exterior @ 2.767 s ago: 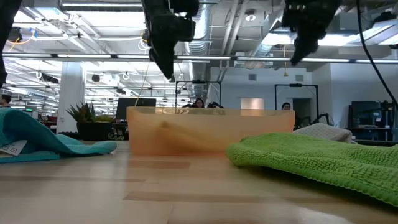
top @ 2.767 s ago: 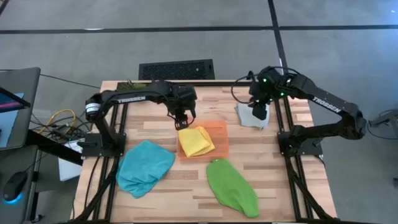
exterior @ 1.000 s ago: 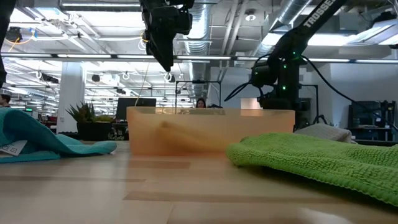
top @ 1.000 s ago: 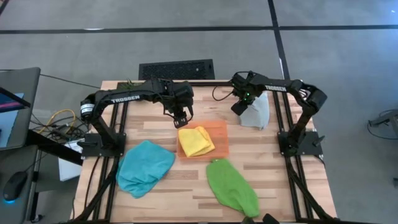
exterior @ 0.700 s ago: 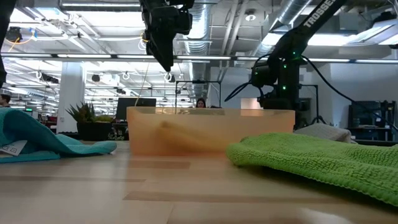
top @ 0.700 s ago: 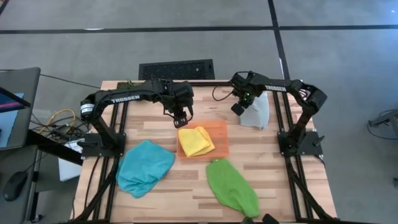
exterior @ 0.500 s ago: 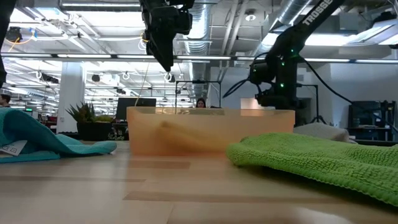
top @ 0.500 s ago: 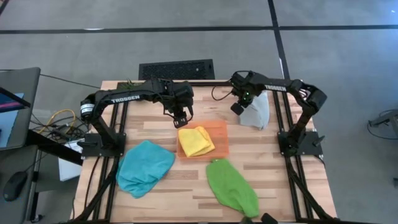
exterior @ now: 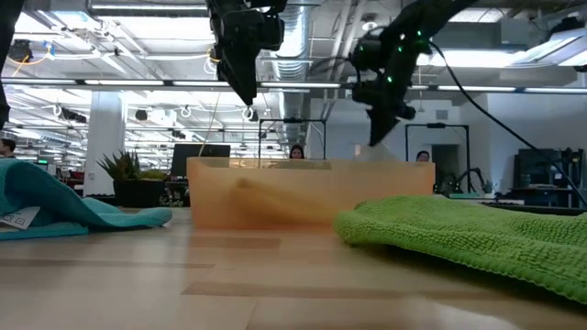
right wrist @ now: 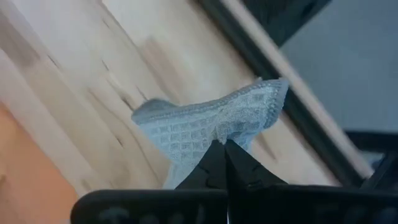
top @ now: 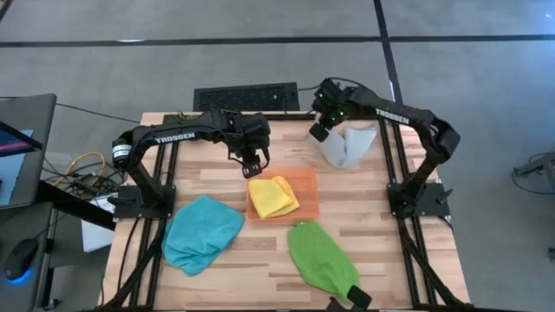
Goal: Sort microfiber towel by color & place in baskets
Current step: Fold the gray towel
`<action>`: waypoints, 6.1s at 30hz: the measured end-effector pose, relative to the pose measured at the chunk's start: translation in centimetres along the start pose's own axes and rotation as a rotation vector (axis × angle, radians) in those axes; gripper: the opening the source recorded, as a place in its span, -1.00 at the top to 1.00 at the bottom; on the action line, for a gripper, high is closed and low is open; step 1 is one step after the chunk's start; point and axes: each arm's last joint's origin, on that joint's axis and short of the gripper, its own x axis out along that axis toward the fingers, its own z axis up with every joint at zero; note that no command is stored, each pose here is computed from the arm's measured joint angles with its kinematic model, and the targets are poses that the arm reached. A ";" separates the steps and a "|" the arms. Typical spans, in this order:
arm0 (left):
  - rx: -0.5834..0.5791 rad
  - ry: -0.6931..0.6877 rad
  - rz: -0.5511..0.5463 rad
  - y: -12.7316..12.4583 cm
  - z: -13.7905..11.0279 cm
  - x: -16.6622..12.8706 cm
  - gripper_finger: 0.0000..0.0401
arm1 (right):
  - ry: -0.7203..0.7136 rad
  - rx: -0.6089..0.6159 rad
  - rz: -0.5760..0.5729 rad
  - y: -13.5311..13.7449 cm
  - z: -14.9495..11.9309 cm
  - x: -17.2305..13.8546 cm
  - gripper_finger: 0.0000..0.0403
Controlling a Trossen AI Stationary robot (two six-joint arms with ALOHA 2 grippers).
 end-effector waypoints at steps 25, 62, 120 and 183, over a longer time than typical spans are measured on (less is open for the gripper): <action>0.290 -0.372 -0.031 4.0 3.9 0.7 0.19 | -0.233 -0.219 0.062 5.1 4.5 -7.4 0.99; 0.126 -0.616 -0.015 9.0 6.6 2.6 0.19 | -0.319 -0.216 0.065 4.8 3.3 -11.6 0.99; 0.283 -0.532 -0.013 6.4 6.3 3.2 1.00 | -0.113 -0.393 0.064 4.7 1.4 -11.0 0.95; 0.360 -0.666 -0.126 8.8 7.6 5.7 0.97 | -0.129 -0.566 0.213 6.9 1.0 -11.2 0.96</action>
